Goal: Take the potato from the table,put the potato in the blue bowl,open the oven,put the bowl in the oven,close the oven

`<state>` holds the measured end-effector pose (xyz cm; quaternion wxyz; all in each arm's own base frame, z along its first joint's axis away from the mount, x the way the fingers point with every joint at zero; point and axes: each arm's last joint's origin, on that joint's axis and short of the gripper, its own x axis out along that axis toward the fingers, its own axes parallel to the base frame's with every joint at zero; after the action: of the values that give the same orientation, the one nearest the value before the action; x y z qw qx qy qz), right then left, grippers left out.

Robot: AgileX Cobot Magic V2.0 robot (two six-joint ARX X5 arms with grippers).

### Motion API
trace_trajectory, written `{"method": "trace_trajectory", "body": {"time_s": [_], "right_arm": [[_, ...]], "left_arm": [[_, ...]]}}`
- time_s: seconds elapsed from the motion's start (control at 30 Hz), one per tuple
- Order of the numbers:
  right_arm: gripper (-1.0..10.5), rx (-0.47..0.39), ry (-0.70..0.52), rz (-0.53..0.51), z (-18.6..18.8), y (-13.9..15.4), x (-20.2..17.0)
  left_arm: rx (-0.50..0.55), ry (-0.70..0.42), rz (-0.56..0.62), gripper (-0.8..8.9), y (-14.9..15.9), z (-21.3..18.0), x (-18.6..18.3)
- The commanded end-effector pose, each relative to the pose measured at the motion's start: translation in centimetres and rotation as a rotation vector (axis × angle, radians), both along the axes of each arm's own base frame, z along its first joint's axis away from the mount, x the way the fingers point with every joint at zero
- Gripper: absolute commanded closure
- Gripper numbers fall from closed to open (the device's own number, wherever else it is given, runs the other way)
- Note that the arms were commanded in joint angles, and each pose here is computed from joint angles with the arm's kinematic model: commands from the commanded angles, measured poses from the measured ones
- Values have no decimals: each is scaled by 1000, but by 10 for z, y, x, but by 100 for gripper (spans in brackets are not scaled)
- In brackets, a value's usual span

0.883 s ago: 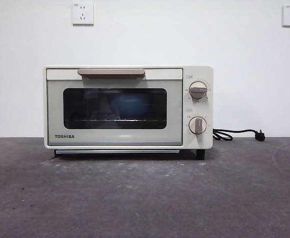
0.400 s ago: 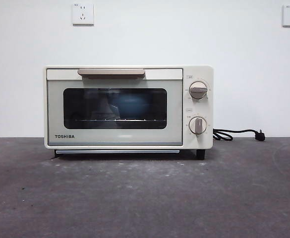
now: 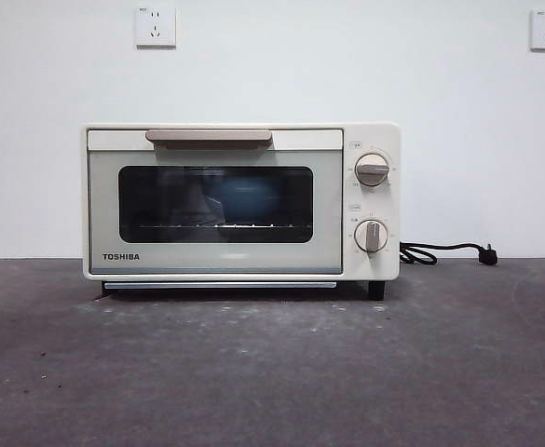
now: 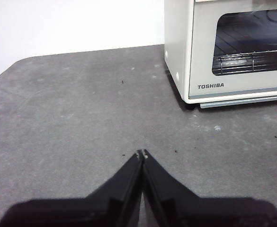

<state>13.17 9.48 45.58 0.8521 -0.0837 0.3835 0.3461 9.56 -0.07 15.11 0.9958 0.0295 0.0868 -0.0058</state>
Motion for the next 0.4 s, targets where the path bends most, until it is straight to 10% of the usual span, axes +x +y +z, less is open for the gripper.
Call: {"method": "trace_trajectory", "body": {"time_s": [0.03,0.4], "right_arm": [[945,21,-110,-29,9,-12,-3],[945,264,-478,-175,-20,-60,-23]], "left_arm": [[-6,10,0,818,0,-4,1],[-6,10,0,818,0,-4,1]]}}
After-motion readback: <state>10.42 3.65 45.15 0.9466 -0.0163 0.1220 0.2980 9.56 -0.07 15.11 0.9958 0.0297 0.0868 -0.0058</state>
